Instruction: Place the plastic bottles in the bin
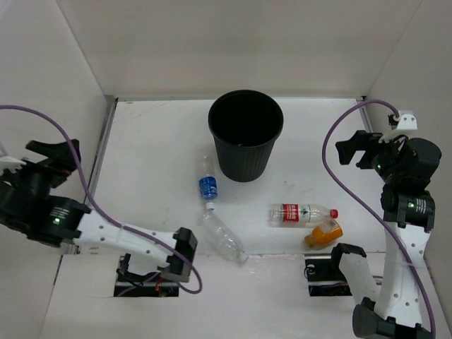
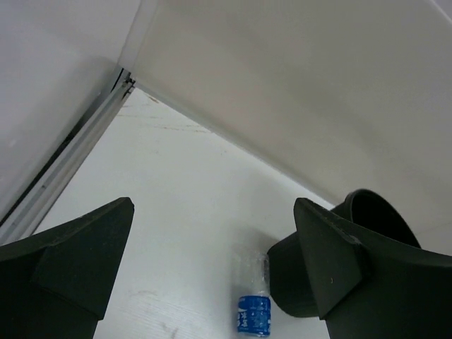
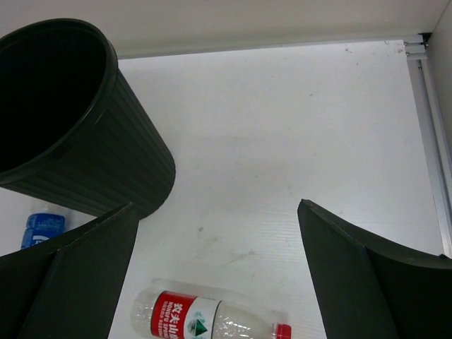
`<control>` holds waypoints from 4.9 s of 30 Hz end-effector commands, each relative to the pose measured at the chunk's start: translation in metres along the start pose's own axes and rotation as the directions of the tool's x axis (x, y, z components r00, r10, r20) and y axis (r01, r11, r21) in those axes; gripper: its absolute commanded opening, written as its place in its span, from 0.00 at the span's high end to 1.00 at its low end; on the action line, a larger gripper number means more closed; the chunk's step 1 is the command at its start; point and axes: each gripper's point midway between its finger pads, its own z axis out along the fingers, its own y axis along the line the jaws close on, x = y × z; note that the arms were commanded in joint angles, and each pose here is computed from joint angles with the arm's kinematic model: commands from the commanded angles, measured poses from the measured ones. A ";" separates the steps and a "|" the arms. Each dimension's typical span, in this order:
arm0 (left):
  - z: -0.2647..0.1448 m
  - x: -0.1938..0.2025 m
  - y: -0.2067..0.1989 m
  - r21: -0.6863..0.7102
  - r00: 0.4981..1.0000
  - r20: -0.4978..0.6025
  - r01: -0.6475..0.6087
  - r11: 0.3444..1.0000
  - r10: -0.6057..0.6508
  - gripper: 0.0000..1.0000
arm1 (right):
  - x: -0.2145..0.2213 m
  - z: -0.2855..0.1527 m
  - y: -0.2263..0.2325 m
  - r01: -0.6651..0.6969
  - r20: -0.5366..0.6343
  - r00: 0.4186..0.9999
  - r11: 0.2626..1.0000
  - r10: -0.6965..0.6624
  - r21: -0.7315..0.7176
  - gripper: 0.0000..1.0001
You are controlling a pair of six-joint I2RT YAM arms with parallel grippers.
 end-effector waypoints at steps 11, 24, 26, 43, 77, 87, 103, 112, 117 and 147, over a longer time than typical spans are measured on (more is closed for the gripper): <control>0.091 0.040 -0.110 0.260 0.846 -0.263 -0.402 0.878 0.464 0.00 | -0.033 -0.003 -0.011 0.013 0.064 0.998 0.998 -0.017 0.064 0.00; -0.091 0.191 -0.241 0.964 0.540 0.089 -0.259 0.064 0.837 0.00 | -0.023 0.012 -0.031 0.149 -0.024 0.989 0.978 -0.147 0.150 0.00; -0.113 0.234 -0.236 0.974 0.444 0.180 -0.208 -0.095 0.878 0.00 | -0.026 0.013 -0.031 0.203 -0.030 0.979 0.967 -0.201 0.152 0.00; -0.143 0.477 -0.374 0.939 0.416 0.340 -0.109 -0.325 0.844 0.00 | -0.071 -0.017 -0.024 0.181 0.124 0.971 0.965 -0.207 0.188 0.00; -0.107 0.612 -0.369 0.901 0.286 0.430 -0.078 -0.427 0.856 0.77 | -0.150 -0.114 0.043 0.097 0.467 0.875 0.992 -0.125 0.085 0.00; -0.082 0.430 -0.525 0.937 0.634 0.339 -0.294 -0.188 0.695 0.87 | -0.135 -0.084 0.020 0.056 0.451 0.889 0.995 -0.084 0.077 0.00; 0.066 0.253 -0.468 0.778 0.547 0.462 -0.628 -0.022 0.698 0.87 | -0.109 -0.056 -0.025 -0.040 0.401 0.916 0.988 -0.024 0.150 0.00; 0.127 0.266 -0.406 0.764 0.529 0.385 -0.643 0.062 0.756 0.71 | -0.117 -0.061 -0.013 -0.069 0.425 0.905 0.992 0.016 0.109 0.00; 0.146 0.287 -0.377 0.768 0.529 0.328 -0.632 0.106 0.783 0.15 | -0.117 -0.059 -0.016 -0.082 0.402 0.915 0.989 0.027 0.122 0.00; 0.182 -0.007 -0.162 0.009 0.495 0.172 -0.865 0.501 0.852 0.00 | -0.090 0.002 0.013 0.026 0.075 0.997 1.000 -0.027 0.015 0.00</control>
